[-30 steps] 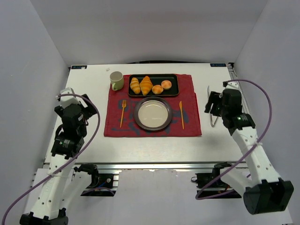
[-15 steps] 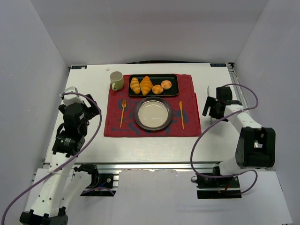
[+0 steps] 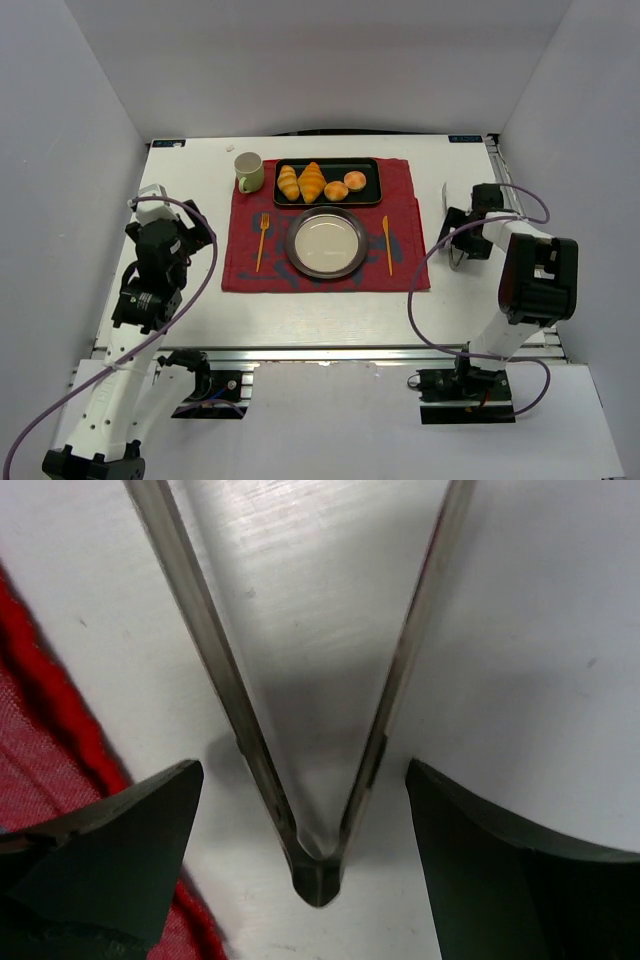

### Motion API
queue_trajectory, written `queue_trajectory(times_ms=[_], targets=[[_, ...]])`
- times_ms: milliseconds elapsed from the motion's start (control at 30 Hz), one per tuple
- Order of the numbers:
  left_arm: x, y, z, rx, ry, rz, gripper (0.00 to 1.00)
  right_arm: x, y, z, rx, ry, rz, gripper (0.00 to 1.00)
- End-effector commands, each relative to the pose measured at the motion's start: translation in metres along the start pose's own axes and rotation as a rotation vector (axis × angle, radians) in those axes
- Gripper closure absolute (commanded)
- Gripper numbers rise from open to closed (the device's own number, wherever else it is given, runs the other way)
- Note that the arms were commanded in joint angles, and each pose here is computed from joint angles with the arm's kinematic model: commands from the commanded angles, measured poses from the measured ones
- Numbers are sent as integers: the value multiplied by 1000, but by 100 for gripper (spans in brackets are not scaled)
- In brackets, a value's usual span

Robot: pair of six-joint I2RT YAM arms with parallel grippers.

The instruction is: Place the bread

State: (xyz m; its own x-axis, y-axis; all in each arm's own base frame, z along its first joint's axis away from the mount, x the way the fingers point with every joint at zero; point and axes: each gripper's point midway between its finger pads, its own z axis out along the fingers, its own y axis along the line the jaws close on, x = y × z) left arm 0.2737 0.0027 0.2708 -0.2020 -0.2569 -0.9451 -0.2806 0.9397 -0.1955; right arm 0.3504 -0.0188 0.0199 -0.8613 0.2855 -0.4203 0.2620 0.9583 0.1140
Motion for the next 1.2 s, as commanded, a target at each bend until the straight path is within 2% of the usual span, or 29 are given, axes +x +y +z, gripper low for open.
queue_trajectory(times_ms=[0, 333, 467, 567, 600, 667, 900, 1000, 1167], targets=[[-12, -3, -2, 7, -30, -19, 2, -25, 12, 3, -57, -61, -14, 11], [-7, -3, 1, 2, -13, -7, 2, -35, -9, 26, 75, -26, -15, 11], [-5, -3, 1, 2, -13, -6, 2, -33, -9, 35, 77, -11, -20, 11], [-4, -4, 1, 11, -10, -7, 2, -32, -9, 38, 77, -8, -18, 20], [-3, -5, 1, 15, -8, -7, 2, -32, -10, 38, 79, -8, -17, 32], [-2, -5, 1, 20, -2, -7, 2, -37, -9, 30, 80, -32, -13, 38], [-1, -9, -2, 47, -3, -16, 2, -82, 9, -44, 30, -188, -17, 43], [0, -9, -2, 50, 0, -17, 2, -97, 37, -86, -71, -268, -31, 45], [2, -11, -1, 57, 8, -20, 2, -100, 91, -121, -170, -286, -125, 43]])
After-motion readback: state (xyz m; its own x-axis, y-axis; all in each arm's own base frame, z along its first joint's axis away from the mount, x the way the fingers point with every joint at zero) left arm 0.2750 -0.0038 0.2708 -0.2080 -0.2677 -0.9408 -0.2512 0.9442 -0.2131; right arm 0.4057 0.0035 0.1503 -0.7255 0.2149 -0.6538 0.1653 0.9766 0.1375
